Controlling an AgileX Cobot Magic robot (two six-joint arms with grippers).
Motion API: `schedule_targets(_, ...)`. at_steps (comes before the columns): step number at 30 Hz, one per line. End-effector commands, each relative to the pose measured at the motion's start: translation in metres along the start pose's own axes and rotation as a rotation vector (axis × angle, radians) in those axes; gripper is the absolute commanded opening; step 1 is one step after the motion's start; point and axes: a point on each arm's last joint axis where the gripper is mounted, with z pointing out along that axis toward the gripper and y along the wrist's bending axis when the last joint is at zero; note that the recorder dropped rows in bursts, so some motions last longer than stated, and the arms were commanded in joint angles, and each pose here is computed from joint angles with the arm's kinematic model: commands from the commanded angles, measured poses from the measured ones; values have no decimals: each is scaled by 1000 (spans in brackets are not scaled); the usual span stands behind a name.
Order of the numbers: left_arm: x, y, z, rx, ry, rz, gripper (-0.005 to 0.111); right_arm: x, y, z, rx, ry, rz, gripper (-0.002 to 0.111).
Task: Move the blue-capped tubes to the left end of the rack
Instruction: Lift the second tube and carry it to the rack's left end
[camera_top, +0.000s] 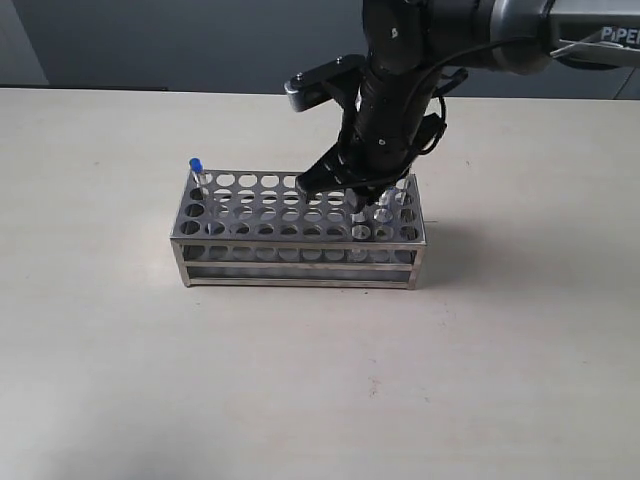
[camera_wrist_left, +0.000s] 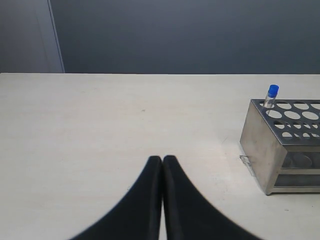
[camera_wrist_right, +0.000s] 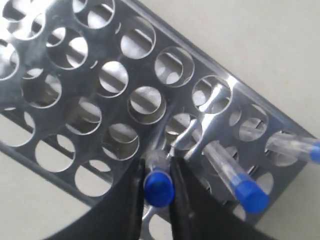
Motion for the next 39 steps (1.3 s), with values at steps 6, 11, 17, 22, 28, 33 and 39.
schedule_targets(6, -2, -1, -1, 10, -12, -1, 1, 6, -1, -80, 8, -181, -1, -1)
schedule_targets(11, -2, -1, -1, 9, -10, -1, 1, 10, 2, -105, -16, -241, 6, -1)
schedule_targets(17, -2, -1, -1, 9, -10, -1, 1, 8, 15, -112, -44, -298, -122, -1)
schedule_targets(22, -2, -1, -1, 9, -10, -1, 1, -4, 35, -113, -129, -378, -222, -1)
schedule_targets(28, -2, -1, -1, 9, -10, -1, 1, -32, 59, -105, -168, -354, -322, -1)
schedule_targets(33, -2, -1, -1, 9, -10, -1, 1, -53, 77, -87, -198, -302, -369, -1)
schedule_targets(39, -2, -1, -1, 9, -10, -1, 1, -68, 98, -63, -218, -279, -411, -1)
